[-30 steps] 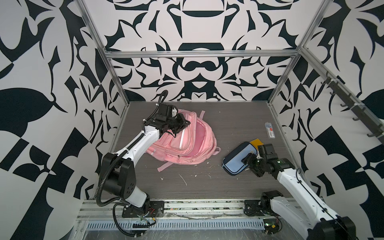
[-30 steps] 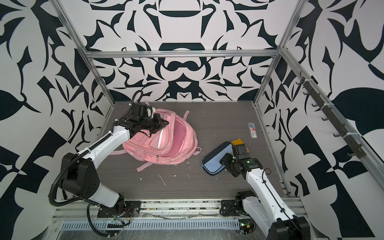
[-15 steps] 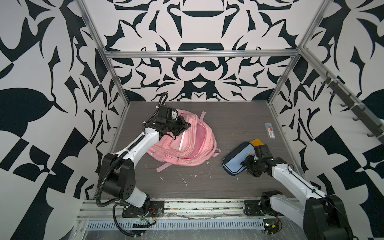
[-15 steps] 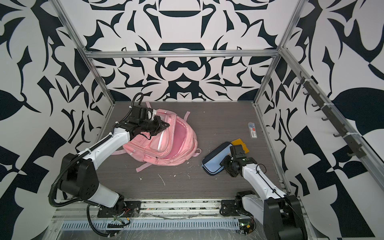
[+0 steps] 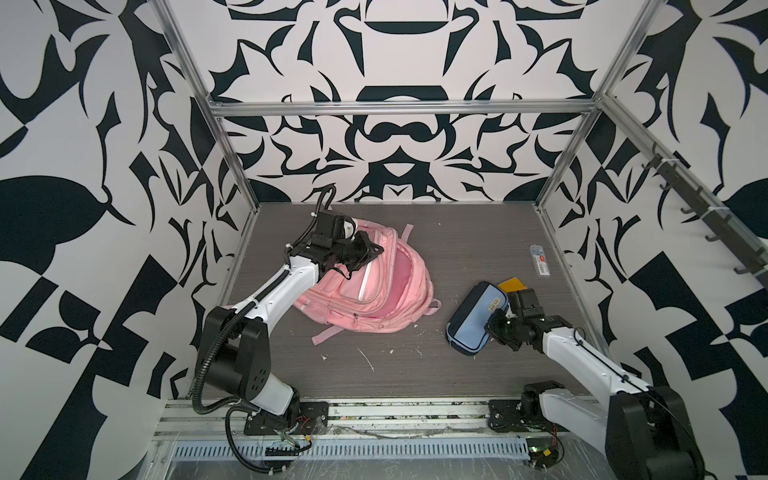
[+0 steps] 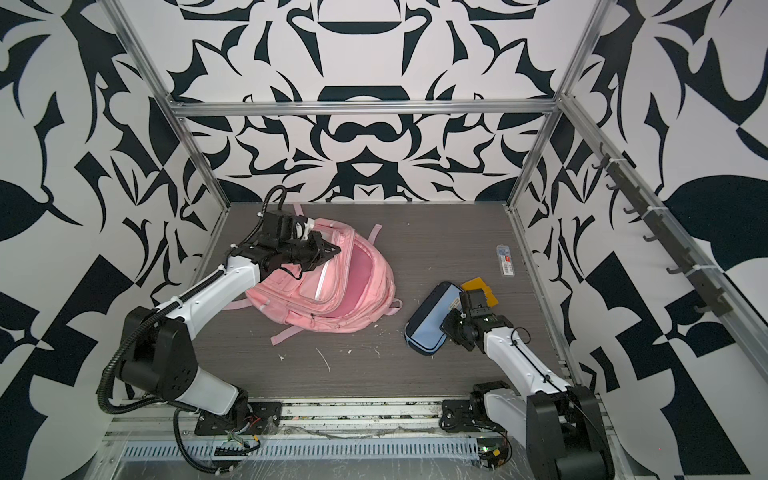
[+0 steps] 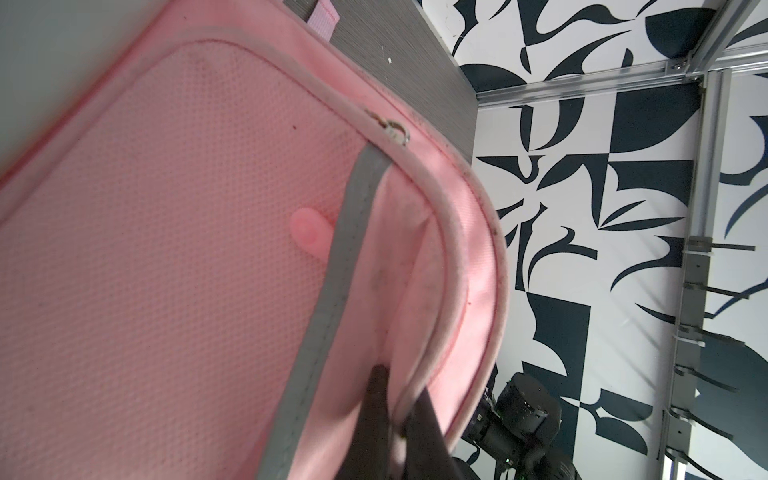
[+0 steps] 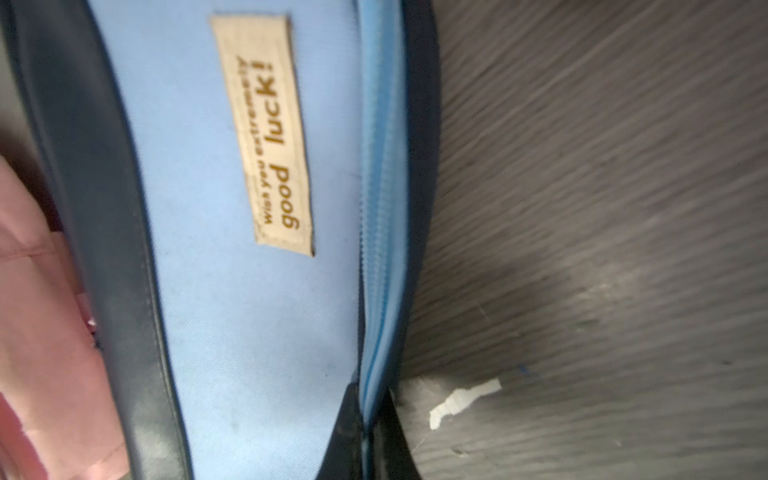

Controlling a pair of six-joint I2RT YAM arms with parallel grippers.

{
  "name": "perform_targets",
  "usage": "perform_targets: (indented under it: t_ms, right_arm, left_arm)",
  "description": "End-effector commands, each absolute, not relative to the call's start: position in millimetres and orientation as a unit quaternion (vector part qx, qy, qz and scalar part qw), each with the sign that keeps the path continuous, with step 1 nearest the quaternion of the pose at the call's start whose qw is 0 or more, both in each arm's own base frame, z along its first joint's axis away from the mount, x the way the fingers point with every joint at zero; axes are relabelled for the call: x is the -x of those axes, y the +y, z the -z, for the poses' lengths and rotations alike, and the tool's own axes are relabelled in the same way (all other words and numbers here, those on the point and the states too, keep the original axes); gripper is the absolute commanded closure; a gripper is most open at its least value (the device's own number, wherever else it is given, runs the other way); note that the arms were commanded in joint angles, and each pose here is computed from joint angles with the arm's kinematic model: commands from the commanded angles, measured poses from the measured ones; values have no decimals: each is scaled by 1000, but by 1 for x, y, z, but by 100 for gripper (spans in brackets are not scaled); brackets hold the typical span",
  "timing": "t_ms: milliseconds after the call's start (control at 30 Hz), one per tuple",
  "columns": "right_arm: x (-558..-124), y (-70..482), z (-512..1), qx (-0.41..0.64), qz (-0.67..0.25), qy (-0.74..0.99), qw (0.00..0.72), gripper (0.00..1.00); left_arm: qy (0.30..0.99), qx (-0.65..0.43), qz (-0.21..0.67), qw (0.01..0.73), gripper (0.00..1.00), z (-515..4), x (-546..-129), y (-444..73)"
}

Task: Pack the student bag
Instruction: 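Lift the pencil case and carry it toward the backpack opening with the right gripper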

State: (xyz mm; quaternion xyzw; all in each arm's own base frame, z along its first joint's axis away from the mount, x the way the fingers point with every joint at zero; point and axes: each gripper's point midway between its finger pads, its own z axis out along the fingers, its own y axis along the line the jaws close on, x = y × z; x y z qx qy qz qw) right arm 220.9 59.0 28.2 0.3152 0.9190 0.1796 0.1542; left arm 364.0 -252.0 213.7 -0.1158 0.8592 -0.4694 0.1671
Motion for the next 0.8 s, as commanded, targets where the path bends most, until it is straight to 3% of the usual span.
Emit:
perform_targets:
  t_ms: [0,333,767]
  right_arm:
    - [-212,49,-31,-295,-148,931,156,100]
    - [-230,69,-86,-188,-207,932,230,100]
    - [-243,76,-134,-145,-233,918,287,100]
  left_arm:
    - [834,68,514,190,100,-248,-359,-261]
    - [826,33,532,183,100,-260,-364,-264]
    - [823,0,540,177,100,-267,-364,-271]
